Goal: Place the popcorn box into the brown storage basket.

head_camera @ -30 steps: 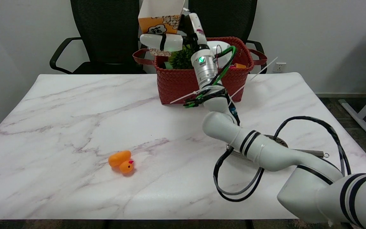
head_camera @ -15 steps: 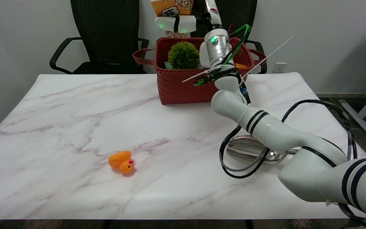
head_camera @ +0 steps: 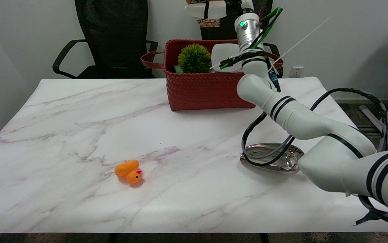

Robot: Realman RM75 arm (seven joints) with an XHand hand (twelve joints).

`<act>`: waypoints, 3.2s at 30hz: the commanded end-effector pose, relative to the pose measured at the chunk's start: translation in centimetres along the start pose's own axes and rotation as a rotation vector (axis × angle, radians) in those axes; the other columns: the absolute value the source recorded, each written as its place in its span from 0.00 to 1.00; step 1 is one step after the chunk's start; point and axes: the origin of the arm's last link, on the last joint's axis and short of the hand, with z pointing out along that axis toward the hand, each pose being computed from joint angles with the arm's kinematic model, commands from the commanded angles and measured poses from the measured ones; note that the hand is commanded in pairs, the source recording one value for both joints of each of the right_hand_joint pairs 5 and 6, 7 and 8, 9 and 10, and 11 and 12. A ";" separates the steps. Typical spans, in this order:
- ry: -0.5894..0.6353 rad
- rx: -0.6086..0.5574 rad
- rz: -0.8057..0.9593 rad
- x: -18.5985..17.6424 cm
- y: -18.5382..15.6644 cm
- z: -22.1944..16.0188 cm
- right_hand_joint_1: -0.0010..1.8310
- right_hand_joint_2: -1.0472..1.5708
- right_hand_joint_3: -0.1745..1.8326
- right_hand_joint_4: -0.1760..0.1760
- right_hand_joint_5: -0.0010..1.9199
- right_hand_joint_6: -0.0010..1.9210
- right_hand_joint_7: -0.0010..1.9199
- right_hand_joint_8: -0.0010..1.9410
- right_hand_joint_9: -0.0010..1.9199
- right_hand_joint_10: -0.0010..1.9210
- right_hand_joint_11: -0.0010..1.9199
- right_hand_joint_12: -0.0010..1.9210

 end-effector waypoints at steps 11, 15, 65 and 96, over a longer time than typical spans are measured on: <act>0.060 -0.206 -0.307 7.7 6.3 3.2 0.55 0.45 0.12 0.50 0.48 0.48 0.61 0.60 0.52 0.52 0.28 0.28; 0.029 -0.237 -0.382 7.5 7.4 2.6 0.55 0.47 0.11 0.50 0.47 0.47 0.62 0.61 0.53 0.53 0.29 0.29; -0.129 -0.400 -0.401 2.7 10.6 0.1 0.50 0.47 0.07 0.50 0.01 0.01 0.19 0.19 0.16 0.16 0.03 0.03; 0.470 -0.081 -0.168 17.8 3.8 -10.2 0.49 0.44 0.06 0.50 0.00 0.00 0.18 0.18 0.18 0.18 0.10 0.10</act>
